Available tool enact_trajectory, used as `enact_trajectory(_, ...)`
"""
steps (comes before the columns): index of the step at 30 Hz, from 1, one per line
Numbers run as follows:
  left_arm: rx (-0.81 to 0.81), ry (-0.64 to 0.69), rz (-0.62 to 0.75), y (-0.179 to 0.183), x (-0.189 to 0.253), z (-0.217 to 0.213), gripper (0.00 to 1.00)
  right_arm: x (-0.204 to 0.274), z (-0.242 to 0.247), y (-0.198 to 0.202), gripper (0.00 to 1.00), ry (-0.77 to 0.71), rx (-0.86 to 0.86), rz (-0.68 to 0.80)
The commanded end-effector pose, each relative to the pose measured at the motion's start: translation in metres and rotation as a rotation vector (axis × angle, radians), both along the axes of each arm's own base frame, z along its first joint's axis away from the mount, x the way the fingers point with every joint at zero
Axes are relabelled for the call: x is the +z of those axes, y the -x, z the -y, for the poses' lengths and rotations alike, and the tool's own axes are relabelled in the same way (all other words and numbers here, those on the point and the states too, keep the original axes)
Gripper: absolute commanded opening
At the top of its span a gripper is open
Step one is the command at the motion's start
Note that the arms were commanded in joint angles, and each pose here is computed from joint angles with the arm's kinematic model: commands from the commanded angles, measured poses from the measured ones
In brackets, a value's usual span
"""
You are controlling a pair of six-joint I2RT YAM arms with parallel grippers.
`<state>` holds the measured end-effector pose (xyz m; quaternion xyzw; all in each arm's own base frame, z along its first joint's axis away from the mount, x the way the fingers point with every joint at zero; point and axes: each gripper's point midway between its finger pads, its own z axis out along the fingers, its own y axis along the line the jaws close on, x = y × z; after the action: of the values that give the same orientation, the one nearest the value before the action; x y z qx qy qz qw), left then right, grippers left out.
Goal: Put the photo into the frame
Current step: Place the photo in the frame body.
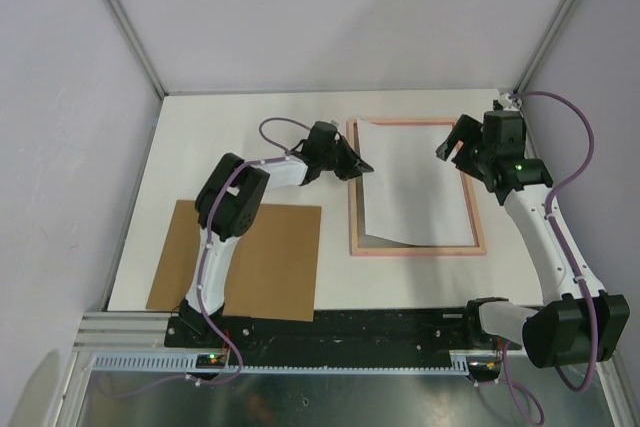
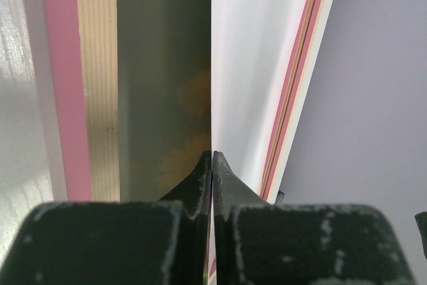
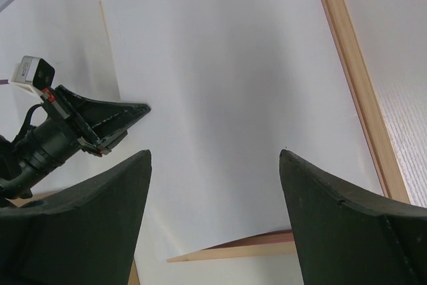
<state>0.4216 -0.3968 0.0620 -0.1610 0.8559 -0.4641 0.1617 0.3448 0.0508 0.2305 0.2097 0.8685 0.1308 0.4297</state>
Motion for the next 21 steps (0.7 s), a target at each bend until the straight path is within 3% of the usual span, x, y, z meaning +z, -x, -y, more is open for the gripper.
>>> enact_trajectory(1,0.003,0.025,0.066,-0.012,0.014,0.012,0.0,0.011,-0.001,-0.002,0.82,0.0,-0.007,0.041)
enact_trajectory(14,-0.012,-0.004,0.09,-0.008,0.009,0.014,0.0,0.013,-0.004,0.001,0.82,0.005,-0.001,0.045)
enact_trajectory(21,-0.024,-0.074,0.138,-0.007,0.019,0.005,0.36,0.016,-0.009,0.002,0.82,0.003,0.007,0.055)
